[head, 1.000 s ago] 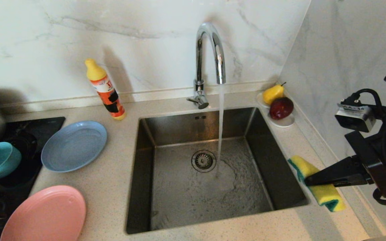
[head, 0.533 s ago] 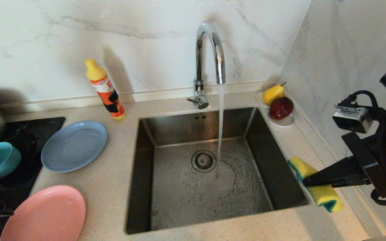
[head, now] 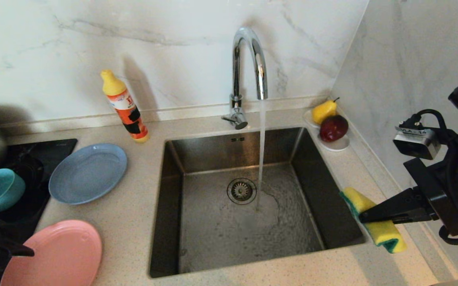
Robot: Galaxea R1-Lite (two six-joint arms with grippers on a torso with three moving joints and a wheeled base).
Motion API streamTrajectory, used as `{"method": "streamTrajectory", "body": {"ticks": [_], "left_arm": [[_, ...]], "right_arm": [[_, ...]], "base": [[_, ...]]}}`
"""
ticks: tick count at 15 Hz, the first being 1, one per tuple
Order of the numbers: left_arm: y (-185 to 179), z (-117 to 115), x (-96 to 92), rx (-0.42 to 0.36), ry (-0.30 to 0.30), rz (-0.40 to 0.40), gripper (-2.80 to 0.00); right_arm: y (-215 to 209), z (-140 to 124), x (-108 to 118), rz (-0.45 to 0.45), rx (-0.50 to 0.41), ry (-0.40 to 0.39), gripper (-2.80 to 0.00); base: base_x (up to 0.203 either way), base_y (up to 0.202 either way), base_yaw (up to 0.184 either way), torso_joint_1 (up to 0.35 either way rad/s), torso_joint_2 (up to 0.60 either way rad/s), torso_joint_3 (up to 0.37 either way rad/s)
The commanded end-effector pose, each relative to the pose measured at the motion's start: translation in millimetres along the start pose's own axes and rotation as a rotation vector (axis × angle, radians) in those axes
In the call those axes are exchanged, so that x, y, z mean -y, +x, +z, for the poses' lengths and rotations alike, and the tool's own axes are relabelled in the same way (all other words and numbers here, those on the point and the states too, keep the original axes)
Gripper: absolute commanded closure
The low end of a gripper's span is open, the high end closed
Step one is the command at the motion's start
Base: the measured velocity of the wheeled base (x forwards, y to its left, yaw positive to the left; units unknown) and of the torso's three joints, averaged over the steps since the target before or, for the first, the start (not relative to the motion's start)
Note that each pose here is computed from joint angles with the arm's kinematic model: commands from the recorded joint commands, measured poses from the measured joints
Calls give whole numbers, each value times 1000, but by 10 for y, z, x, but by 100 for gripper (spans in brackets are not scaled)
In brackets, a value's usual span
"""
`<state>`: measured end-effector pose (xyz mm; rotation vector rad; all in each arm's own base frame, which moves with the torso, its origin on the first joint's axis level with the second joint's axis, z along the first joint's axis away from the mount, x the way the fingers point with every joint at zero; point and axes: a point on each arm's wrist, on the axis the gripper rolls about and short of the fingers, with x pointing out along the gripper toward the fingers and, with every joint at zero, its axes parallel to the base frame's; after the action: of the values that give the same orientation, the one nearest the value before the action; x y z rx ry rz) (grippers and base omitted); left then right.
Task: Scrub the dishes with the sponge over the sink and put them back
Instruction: Wash the plate
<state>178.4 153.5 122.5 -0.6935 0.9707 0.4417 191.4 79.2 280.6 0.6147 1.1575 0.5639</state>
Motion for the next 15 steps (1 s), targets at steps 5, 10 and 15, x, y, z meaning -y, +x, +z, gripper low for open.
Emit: {"method": "streamTrajectory", "body": {"ticks": [5, 10, 15], "left_arm": [[80, -84, -22, -59, 3, -83, -280], [126, -130, -35, -78, 23, -103, -280], [122, -127, -26, -76, 26, -106, -280]], "right_arm": [[-1, -13, 5, 0, -6, 6, 0], [0, -15, 16, -3, -6, 10, 0], [19, -10, 29, -8, -12, 15, 0]], "base": [[0, 0, 0, 0, 0, 0], [0, 0, 0, 0, 0, 0], [0, 0, 0, 0, 0, 0]]}}
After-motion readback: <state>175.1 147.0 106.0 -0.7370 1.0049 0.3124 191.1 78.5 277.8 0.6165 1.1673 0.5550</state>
